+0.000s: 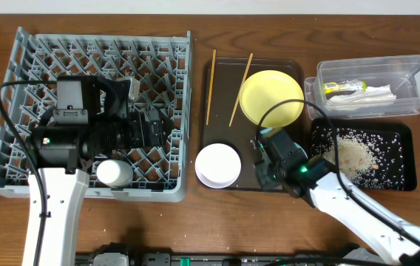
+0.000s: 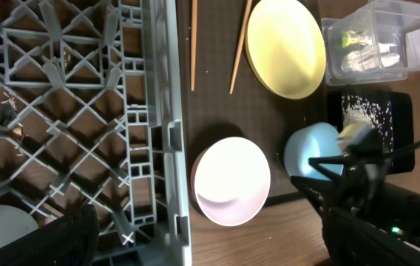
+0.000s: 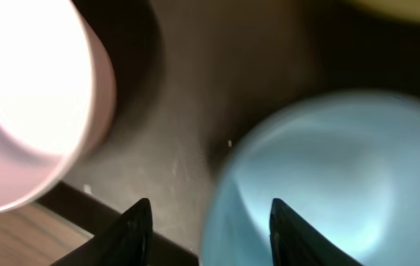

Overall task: Sort waste into correct bins and load items into the dishwasher
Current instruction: 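Return the empty light-blue bowl to the dark tray and release, then reach the left gripper to the wooden chopsticks on the dark tray, then grasp one wooden chopstick with the left gripper and lift it, then carry the chopstick left and drop it into the dish rack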

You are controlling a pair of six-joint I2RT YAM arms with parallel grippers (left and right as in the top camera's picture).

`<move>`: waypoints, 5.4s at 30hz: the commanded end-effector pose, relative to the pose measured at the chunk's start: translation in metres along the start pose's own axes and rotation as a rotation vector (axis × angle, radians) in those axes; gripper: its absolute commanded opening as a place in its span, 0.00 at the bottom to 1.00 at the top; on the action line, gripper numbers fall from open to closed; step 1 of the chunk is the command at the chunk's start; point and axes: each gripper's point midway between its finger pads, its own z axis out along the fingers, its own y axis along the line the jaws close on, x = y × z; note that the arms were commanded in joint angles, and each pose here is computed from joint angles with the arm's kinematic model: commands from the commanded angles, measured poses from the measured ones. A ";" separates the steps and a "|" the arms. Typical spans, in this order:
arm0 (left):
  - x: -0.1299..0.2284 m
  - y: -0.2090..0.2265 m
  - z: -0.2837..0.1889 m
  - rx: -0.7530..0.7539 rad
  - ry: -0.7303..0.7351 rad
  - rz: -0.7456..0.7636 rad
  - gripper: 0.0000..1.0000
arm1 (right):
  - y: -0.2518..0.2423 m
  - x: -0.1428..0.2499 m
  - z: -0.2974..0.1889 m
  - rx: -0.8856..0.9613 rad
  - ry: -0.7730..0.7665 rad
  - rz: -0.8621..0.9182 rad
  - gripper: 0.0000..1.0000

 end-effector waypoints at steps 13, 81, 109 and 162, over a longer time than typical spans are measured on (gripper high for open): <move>-0.012 -0.010 -0.006 0.034 -0.049 -0.001 0.98 | -0.033 -0.104 -0.101 -0.118 -0.316 0.261 0.48; -0.079 -0.002 0.292 -0.457 -0.029 0.409 0.45 | -0.056 -0.072 -0.060 -0.123 -0.099 0.475 0.51; -0.031 0.031 0.336 -0.417 0.129 0.367 0.38 | -0.056 -0.070 -0.060 -0.122 -0.094 0.475 0.51; -0.064 0.004 0.135 -0.526 0.028 0.178 0.08 | -0.056 -0.070 -0.060 -0.121 -0.091 0.476 0.51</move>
